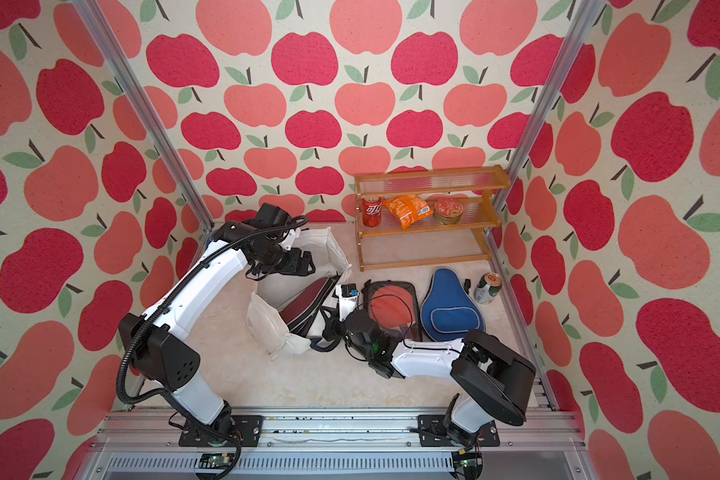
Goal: Remove the ping pong set from the canvas bag
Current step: Adjust the canvas bag at the center of the board, then pick up the ping pong set from the canvas bag.
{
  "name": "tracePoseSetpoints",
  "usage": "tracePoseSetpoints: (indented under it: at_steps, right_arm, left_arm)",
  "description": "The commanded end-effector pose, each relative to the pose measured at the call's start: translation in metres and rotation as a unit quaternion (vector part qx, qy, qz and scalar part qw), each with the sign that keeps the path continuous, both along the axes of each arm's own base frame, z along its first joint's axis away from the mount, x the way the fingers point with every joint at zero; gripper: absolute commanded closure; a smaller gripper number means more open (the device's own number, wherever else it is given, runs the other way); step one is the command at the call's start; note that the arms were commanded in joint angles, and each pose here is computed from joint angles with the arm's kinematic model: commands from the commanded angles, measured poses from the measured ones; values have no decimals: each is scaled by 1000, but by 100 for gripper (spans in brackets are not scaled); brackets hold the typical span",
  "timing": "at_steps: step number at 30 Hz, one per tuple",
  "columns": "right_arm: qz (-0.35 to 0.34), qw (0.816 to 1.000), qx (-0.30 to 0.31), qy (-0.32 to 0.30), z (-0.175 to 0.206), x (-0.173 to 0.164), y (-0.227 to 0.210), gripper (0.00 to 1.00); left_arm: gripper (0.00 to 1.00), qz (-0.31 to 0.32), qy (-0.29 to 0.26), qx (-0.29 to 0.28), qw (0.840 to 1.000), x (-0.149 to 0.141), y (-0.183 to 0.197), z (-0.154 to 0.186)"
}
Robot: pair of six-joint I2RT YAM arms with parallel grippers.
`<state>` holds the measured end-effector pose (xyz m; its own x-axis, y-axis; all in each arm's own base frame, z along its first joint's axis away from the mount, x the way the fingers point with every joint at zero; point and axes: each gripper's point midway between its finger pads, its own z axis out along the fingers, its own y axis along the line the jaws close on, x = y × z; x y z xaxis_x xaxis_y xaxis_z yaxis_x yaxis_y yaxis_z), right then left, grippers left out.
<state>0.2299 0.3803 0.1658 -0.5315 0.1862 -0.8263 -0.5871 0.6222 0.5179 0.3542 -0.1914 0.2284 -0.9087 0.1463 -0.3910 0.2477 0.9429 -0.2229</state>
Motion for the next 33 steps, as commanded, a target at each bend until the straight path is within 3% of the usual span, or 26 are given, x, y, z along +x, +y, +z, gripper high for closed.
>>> tracePoseSetpoints:
  at_steps: [1,9,26,33]
  right_arm:
    - [13,999,-8,31,-25,-8,0,100]
    - [-17,996,5,84,-55,-7,-31,100]
    - [-63,986,-27,149,-65,-19,-68,100]
    - [-74,982,15,171,-57,-23,-75,100]
  left_arm:
    - [8,5,15,36,999,-6,6,-7]
    - [8,-6,21,90,996,-17,-3,-16]
    - [9,-21,54,171,983,-46,-22,-49]
    - [9,-28,52,214,975,-54,-26,-62]
